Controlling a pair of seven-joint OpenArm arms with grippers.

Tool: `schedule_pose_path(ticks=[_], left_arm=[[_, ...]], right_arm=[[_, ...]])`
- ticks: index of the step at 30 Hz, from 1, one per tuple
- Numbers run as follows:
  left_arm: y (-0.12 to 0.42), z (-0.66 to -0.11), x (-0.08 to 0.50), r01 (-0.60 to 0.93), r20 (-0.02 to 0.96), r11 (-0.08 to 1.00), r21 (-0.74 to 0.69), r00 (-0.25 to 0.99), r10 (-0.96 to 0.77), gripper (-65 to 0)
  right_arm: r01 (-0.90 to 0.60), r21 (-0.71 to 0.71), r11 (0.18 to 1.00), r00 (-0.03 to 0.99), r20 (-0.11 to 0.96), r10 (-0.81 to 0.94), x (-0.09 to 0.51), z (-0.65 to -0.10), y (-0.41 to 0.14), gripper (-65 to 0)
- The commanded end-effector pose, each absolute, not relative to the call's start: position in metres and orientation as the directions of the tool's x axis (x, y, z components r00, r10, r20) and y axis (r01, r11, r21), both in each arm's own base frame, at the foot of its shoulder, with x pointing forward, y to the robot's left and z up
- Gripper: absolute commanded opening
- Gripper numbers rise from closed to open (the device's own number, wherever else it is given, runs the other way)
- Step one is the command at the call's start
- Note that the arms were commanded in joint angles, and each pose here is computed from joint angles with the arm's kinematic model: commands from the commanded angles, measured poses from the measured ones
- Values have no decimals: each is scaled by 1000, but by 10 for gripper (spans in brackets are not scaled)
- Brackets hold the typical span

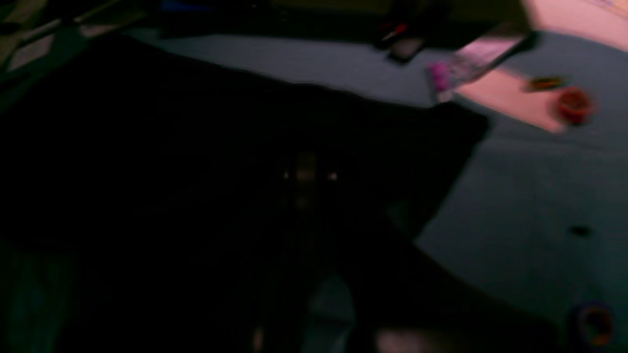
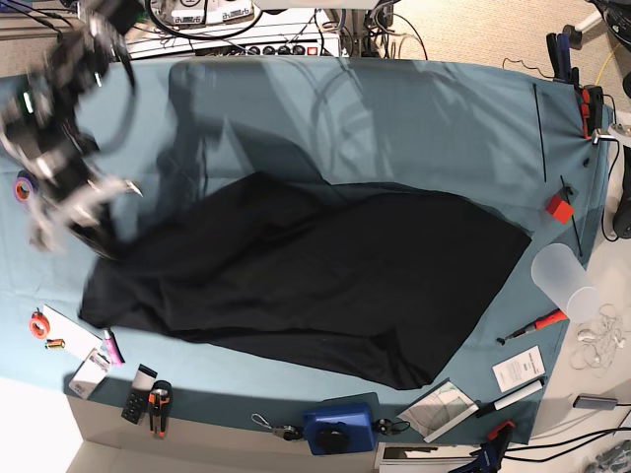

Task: Layout the t-shirt on the table in an organized manner, then fold the t-shirt properly
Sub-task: 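Move the right gripper to the shirt corner nearest it, then grasp the shirt corner with the right gripper and pull it outward to flatten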

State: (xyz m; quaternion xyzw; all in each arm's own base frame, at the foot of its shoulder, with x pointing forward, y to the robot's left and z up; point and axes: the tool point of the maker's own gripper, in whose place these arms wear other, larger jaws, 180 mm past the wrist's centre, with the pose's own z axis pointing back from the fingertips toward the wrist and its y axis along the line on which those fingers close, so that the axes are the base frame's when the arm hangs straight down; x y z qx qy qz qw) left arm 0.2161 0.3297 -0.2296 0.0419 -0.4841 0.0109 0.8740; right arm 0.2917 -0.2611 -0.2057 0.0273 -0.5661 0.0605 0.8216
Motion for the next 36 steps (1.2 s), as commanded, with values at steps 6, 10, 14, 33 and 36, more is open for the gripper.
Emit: schedule_pose_path(ticks=[6,10,14,33,36], left_arm=[[327,-217,221,-39,870,997,72,492,-43,-650],[327,-217,221,-39,869,997,72,493,-44,-650],[327,-217,221,-39,869,997,72,492,-43,-650],[327,-216,221,-38,870,997,71,491,-44,-650],[327,-217,221,-38,869,997,72,493,-44,-650]], right_arm=[[3,-132,991,330,936,123,316,-202,-300,-650],[-40,-97,994,342,934,105,357,-225,-295,-650],[-23,-78,997,384,920,81,412,-253,-291,-650],[-274,22,962,465,878,113,517,-159,-204,-396],[-358,119,926,522,848,92,506,-156,-183,-397]])
